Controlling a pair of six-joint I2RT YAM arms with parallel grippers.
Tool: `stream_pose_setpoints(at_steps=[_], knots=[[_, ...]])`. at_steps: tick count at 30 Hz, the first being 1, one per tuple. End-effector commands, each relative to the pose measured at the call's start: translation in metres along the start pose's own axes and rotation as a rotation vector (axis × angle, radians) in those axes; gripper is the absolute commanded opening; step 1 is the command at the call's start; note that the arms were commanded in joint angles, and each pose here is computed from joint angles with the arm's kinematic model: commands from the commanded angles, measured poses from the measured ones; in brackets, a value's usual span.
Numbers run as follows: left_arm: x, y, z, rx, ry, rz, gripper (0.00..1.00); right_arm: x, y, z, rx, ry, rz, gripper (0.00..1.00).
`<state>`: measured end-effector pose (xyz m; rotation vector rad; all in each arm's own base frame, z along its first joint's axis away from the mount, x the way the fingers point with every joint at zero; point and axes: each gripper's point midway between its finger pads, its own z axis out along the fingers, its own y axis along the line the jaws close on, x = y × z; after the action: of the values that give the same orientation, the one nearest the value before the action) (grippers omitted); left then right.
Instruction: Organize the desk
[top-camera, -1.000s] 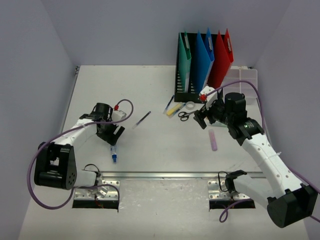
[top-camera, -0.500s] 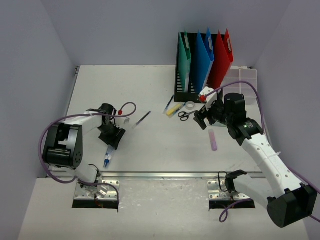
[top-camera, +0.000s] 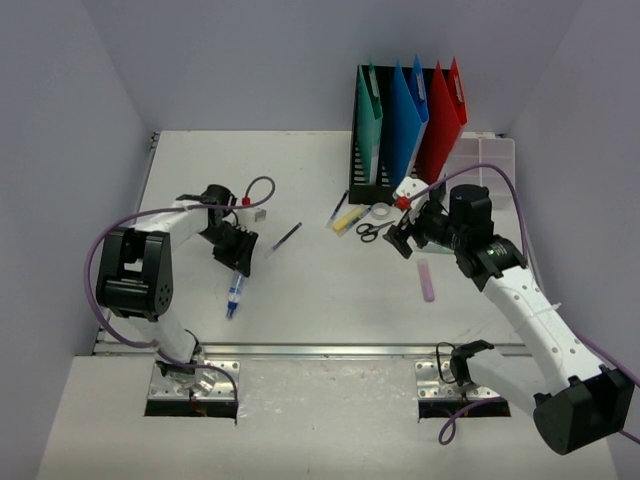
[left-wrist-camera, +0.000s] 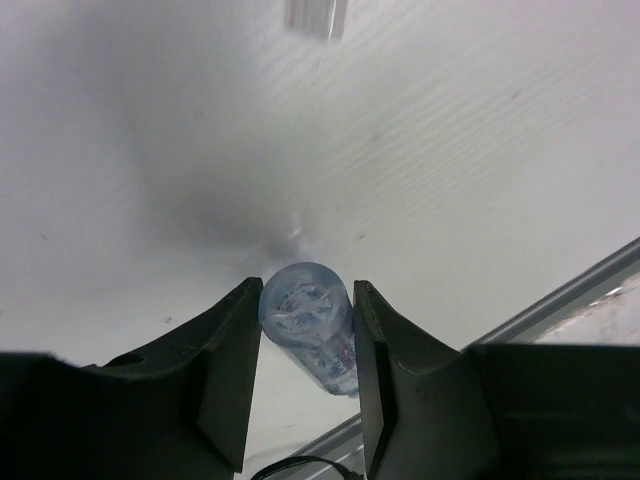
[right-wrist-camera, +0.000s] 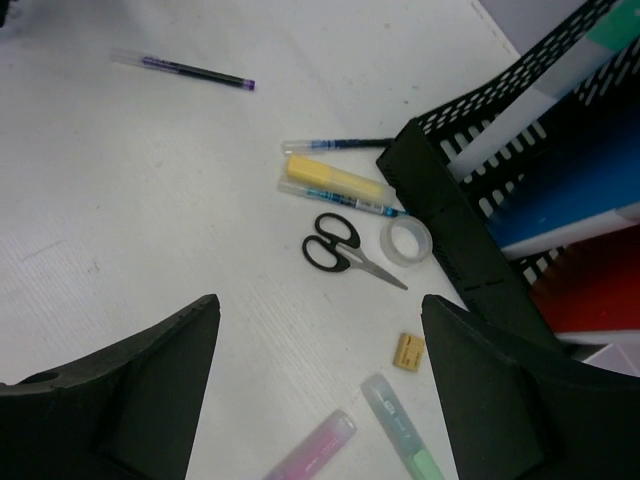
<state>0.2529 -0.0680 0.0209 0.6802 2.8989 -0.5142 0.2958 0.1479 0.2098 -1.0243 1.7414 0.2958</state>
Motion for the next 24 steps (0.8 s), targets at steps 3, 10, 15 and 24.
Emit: stream_pose_setpoints(at_steps=[3, 10, 15, 24], knots=[[-0.087, -0.063, -0.066, 0.291, -0.305, -0.09, 0.0, -0.071, 0.014, -0.01, -0.113, -0.299, -0.38, 0.77], [-0.111, -0.109, -0.111, 0.498, -0.422, -0.361, 0.0, -0.093, 0.097, 0.018, -0.24, -0.436, -0.927, 0.69], [-0.099, -0.138, -0.123, 0.685, -0.382, -0.465, 0.0, -0.095, 0.152, 0.039, -0.242, -0.589, -1.24, 0.69], [-0.08, -0.156, -0.122, 0.794, -0.326, -0.471, 0.0, -0.088, 0.201, 0.054, -0.368, -0.772, -1.421, 0.7]])
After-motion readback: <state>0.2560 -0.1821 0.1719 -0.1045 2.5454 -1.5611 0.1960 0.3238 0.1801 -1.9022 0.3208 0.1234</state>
